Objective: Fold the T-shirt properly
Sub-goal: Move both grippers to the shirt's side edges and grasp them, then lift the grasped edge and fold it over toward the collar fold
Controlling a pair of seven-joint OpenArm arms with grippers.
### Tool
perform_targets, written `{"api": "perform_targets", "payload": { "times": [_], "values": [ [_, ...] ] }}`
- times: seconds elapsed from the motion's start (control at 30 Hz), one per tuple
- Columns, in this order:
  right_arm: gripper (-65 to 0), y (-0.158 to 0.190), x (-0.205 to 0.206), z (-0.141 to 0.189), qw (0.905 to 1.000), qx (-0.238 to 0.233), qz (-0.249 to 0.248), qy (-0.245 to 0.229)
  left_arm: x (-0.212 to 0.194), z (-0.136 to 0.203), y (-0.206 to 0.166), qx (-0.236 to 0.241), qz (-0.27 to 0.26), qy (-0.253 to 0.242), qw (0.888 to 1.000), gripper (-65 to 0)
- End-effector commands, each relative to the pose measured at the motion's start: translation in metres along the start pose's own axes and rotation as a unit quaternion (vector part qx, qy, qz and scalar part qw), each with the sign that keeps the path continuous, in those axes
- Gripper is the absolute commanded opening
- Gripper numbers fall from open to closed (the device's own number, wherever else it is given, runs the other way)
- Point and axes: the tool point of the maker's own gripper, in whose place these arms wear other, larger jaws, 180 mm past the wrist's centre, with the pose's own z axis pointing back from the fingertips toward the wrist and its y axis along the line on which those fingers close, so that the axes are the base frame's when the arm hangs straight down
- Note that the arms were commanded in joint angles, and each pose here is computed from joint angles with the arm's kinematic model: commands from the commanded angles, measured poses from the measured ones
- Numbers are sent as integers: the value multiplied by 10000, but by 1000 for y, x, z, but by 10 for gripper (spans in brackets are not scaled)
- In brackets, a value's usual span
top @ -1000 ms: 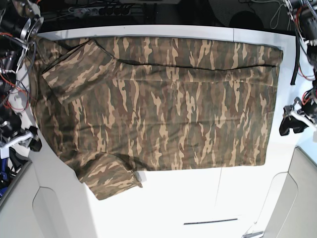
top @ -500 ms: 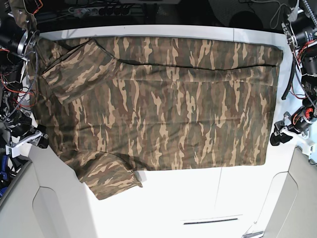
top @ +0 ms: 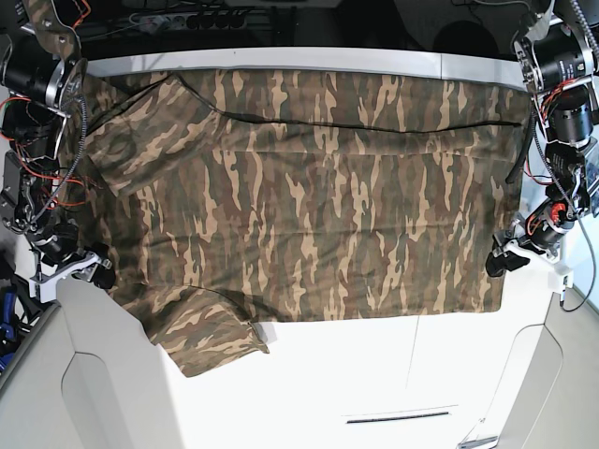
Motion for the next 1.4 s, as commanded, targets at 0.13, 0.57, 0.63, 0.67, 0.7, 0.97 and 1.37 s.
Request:
{"api": "perform_targets", "payload": {
  "times": [0.13, 0.57, 0.63, 0.67, 0.7, 0.97, 1.37],
  "values": [
    [-300, 4, 4, -1, 9999, 28, 76, 88, 26, 8, 23, 505, -136, -283, 9982, -211],
    [-300, 17, 0, -6, 9997, 208, -118, 99, 11, -2, 2, 196, 60, -113, 9997, -212],
    [-300, 20, -2, -8, 9995, 238, -132, 127, 8, -6, -4, 116, 114, -111, 9998, -212],
    [-300, 22, -3, -8, 9995, 256, -136, 133, 6, -7, -7, 88, 134, -105, 9998, -212],
    [-300, 25, -4, -9, 9994, 298, -129, 135, 4, -9, -10, 66, 148, -99, 9998, -216],
    [-326, 38, -12, -14, 9985, 455, -136, 288, 1, -12, -15, 15, 180, -65, 9998, -249],
    [-650, 43, -23, -15, 9969, 491, 68, 615, 21, -15, -34, -297, -7, 104, 9995, -650]
  ]
}}
